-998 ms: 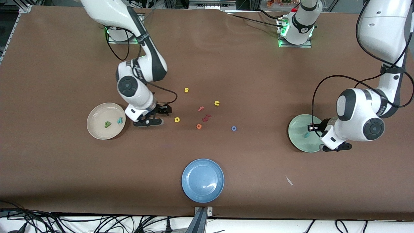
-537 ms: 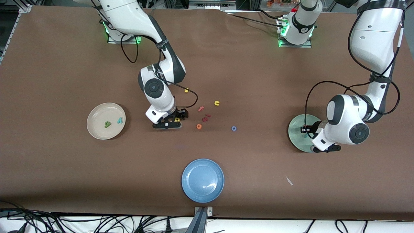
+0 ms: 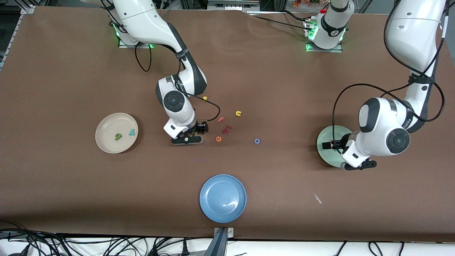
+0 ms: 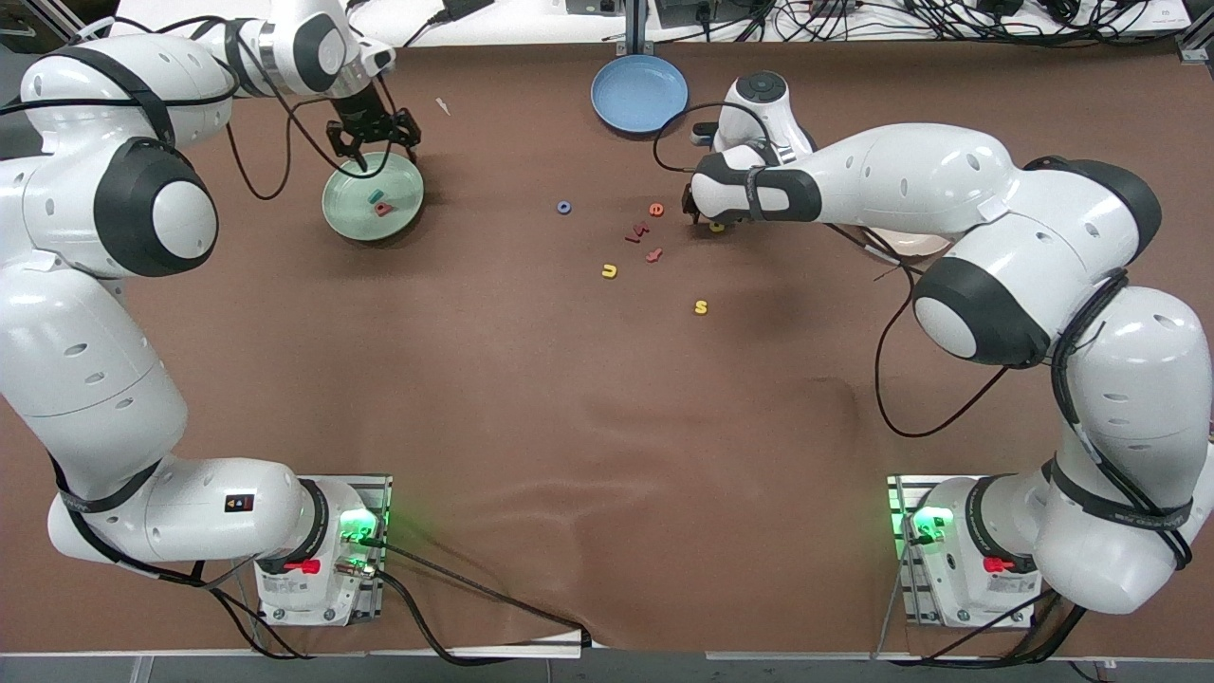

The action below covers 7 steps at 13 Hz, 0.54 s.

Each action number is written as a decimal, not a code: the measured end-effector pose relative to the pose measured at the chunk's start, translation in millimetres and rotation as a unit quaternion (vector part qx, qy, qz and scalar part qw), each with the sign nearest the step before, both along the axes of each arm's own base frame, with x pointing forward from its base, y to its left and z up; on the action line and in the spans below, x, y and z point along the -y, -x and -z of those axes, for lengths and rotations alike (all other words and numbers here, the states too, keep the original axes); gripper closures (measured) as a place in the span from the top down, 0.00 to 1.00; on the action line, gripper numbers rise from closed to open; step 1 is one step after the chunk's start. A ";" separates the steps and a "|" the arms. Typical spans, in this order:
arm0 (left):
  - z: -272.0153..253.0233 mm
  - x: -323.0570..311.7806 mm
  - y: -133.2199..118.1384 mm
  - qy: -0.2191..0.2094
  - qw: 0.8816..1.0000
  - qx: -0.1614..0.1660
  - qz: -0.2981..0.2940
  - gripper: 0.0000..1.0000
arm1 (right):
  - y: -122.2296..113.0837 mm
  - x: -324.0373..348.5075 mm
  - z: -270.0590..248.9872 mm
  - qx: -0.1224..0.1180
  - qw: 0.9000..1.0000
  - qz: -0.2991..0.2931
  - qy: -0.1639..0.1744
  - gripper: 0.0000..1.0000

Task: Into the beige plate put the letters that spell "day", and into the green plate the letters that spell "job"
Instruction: 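Grasp the yellow a and blue o with the right and left grippers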

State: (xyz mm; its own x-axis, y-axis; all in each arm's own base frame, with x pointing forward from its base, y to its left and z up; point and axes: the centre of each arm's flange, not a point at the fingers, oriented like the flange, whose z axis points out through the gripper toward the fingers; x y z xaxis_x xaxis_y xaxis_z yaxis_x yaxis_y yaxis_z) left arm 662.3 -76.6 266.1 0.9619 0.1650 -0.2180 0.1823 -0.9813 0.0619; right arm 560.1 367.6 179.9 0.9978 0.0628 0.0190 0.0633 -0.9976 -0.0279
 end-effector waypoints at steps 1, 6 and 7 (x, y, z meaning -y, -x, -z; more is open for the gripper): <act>-6.6 21.9 0.1 0.003 1.000 0.002 -0.019 1.00 | 1.6 -2.1 0.7 -0.001 1.000 -0.002 -0.001 0.77; -12.0 144.3 10.6 0.019 0.993 0.045 -0.105 0.97 | 2.1 -2.9 0.9 -0.003 1.000 0.001 -0.004 0.57; -2.8 172.4 17.1 0.023 0.992 0.051 -0.114 0.94 | 1.5 -2.1 0.8 -0.003 1.000 0.002 -0.004 0.54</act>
State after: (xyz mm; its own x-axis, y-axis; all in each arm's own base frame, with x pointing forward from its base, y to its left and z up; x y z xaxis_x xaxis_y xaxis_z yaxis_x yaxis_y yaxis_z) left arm 645.2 -249.0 268.9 0.9181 0.3727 -0.1345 0.3896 -0.9111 0.1344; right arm 558.6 369.7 179.2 0.9981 0.0596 0.0134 0.0600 -0.9975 -0.0360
